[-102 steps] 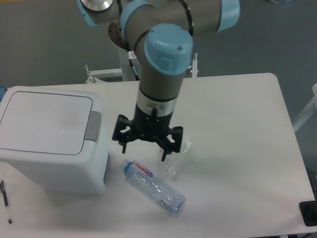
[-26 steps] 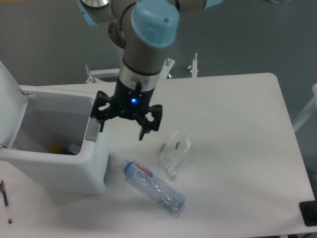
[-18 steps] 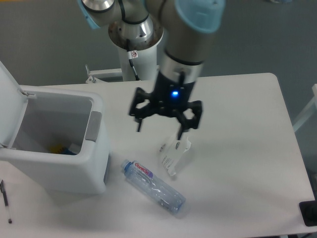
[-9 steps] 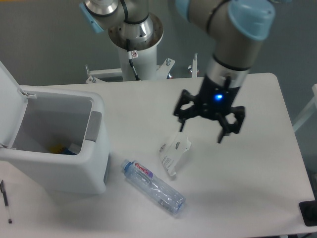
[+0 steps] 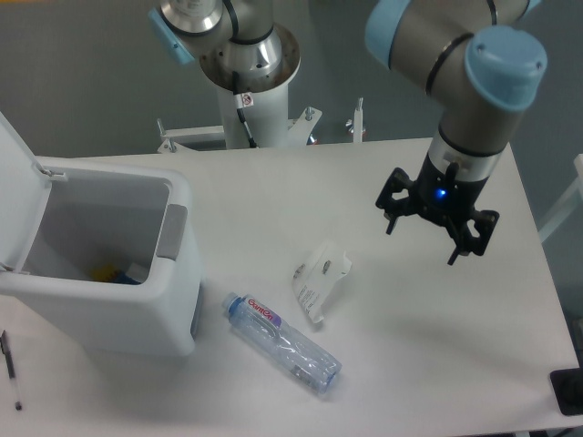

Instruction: Open the trash can

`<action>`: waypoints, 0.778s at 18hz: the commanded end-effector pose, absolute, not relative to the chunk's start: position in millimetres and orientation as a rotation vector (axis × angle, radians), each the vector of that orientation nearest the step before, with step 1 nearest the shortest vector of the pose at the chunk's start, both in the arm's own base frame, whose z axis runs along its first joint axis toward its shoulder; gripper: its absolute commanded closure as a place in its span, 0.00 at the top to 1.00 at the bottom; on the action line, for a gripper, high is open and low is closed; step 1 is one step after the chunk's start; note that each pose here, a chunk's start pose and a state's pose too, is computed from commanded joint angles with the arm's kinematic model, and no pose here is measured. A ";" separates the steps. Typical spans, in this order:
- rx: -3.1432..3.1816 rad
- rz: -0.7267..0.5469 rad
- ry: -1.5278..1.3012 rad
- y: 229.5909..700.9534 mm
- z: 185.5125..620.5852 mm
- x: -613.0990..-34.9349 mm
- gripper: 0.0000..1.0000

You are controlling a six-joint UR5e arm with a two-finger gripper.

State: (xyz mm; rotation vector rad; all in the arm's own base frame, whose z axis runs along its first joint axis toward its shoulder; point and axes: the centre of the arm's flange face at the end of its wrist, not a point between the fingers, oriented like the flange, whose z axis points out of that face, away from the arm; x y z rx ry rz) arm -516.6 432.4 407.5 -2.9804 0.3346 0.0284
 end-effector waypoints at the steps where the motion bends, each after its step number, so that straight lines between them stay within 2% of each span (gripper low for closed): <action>1: -2.993 0.029 0.372 430.3 402.3 -520.3 1.00; 6: -3.015 0.007 0.553 418.9 372.9 -547.4 1.00; 14: -3.019 0.045 0.503 407.9 364.8 -563.6 1.00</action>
